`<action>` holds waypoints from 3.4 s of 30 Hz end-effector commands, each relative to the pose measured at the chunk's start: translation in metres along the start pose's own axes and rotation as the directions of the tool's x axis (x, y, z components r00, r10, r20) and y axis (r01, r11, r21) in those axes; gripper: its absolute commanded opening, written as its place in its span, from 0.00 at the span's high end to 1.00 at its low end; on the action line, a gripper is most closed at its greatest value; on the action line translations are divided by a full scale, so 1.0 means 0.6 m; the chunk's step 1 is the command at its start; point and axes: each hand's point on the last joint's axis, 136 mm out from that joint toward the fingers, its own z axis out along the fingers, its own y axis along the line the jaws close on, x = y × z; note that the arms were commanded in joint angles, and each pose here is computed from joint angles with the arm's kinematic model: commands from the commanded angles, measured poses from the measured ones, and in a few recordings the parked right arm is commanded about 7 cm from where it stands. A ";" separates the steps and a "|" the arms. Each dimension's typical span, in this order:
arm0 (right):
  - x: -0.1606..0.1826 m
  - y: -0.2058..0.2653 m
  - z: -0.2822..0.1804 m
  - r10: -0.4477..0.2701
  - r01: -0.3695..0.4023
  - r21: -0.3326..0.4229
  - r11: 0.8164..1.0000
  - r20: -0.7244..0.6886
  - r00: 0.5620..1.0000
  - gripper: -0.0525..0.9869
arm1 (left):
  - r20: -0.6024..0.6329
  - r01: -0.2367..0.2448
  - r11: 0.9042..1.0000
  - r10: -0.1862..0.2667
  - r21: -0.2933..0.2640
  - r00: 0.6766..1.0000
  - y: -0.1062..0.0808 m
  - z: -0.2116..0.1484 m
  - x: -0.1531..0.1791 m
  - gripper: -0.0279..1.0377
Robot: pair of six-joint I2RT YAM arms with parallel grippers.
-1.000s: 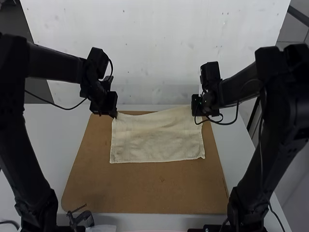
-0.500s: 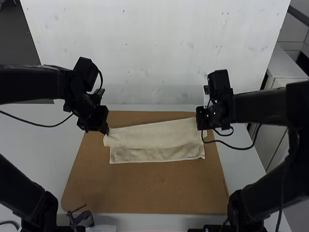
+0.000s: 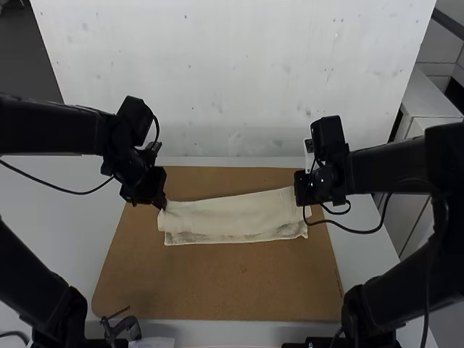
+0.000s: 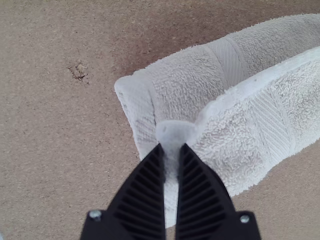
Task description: Fold the towel.
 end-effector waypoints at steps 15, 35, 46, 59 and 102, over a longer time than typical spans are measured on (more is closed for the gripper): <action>0.023 -0.022 0.062 0.029 -0.026 0.050 0.998 -0.058 0.998 0.93 | -0.013 0.027 0.995 -0.028 -0.101 1.000 0.040 0.058 -0.018 0.95; 0.011 -0.035 0.061 0.100 -0.098 0.050 0.994 -0.026 0.995 0.51 | 0.043 0.026 0.993 -0.021 -0.119 0.999 0.047 0.052 -0.061 0.24; 0.034 -0.054 0.071 0.226 -0.228 0.004 0.974 -0.123 0.966 0.29 | 0.131 0.037 0.993 -0.021 -0.116 0.991 0.063 0.010 -0.094 0.06; 0.115 -0.034 0.125 0.259 -0.272 0.005 0.962 -0.319 0.912 0.31 | 0.151 0.056 0.992 -0.039 -0.109 0.988 0.078 -0.005 -0.098 0.06; 0.018 -0.247 0.033 0.368 -0.349 0.146 0.926 -0.144 0.919 0.94 | 0.124 0.091 0.987 -0.075 -0.129 0.990 0.108 0.011 -0.073 0.06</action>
